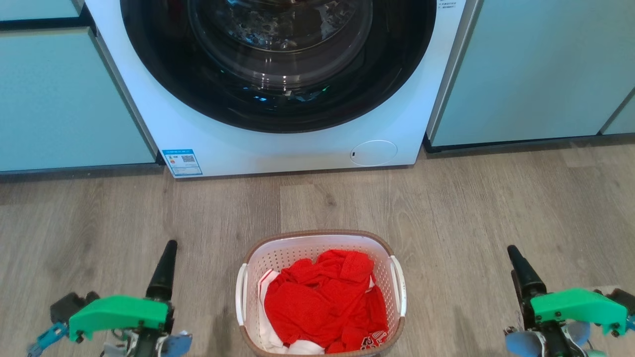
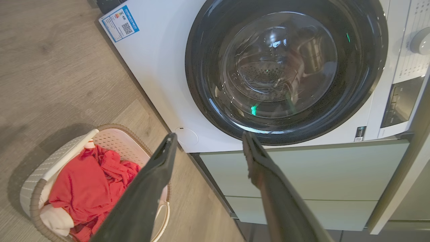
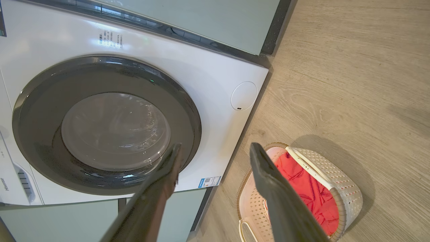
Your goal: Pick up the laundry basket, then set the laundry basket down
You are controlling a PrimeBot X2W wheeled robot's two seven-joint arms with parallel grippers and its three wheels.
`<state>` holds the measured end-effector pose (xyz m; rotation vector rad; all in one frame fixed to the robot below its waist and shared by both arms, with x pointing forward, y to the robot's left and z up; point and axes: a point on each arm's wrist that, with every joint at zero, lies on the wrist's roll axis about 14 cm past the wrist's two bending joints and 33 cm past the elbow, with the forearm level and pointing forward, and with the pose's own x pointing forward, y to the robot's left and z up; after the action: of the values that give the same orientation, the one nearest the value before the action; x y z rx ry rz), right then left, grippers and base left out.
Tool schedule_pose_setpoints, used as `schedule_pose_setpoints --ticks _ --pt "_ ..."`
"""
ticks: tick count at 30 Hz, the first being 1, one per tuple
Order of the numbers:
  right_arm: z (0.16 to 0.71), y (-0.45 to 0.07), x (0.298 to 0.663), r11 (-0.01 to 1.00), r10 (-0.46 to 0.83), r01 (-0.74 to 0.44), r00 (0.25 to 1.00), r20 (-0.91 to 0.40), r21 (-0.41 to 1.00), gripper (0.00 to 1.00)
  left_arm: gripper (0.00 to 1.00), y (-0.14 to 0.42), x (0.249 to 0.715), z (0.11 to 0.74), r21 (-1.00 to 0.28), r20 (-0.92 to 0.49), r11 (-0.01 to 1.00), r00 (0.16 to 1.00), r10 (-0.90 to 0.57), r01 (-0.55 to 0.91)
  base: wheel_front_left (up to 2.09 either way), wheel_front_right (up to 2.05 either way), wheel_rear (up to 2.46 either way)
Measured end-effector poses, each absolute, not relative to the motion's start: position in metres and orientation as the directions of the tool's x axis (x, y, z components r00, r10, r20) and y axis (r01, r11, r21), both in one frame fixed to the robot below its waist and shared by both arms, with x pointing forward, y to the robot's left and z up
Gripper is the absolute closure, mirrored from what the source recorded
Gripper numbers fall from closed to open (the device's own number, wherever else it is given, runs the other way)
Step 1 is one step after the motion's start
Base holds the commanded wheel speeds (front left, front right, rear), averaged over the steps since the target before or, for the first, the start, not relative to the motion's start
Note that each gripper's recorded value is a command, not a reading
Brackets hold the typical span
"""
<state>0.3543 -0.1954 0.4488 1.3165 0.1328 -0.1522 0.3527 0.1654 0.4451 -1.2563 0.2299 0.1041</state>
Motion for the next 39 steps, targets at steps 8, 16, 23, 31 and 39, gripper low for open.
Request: schedule_pose_setpoints --ticks 8,16,23,31,39 --pt "0.457 -0.188 0.357 0.376 -0.013 0.151 0.987 -0.158 0.914 0.00 0.00 0.157 0.356 0.450 -0.880 -0.228 0.440 0.972 -0.057 -0.181 0.00 0.00 0.00" --pt "0.464 -0.180 0.359 0.489 0.009 0.114 0.991 -0.136 0.865 0.00 0.00 0.150 0.356 0.451 -0.809 -0.239 0.565 0.969 -0.069 -0.159 0.00 0.00 0.00" --pt "0.468 -0.173 0.360 0.575 0.024 0.083 0.993 -0.118 0.814 0.00 0.00 0.146 0.356 0.451 -0.733 -0.253 0.663 0.965 -0.065 -0.148 0.00 0.00 0.00" --pt "0.473 -0.169 0.359 0.661 0.035 0.051 0.995 -0.099 0.749 0.00 0.00 0.144 0.355 0.455 -0.641 -0.248 0.758 0.967 -0.055 -0.121 0.00 0.00 0.00" --pt "0.479 -0.165 0.360 0.732 0.045 0.014 0.997 -0.069 0.681 0.00 0.00 0.140 0.355 0.464 -0.550 -0.215 0.831 0.976 -0.045 -0.083 0.00 0.00 0.00"
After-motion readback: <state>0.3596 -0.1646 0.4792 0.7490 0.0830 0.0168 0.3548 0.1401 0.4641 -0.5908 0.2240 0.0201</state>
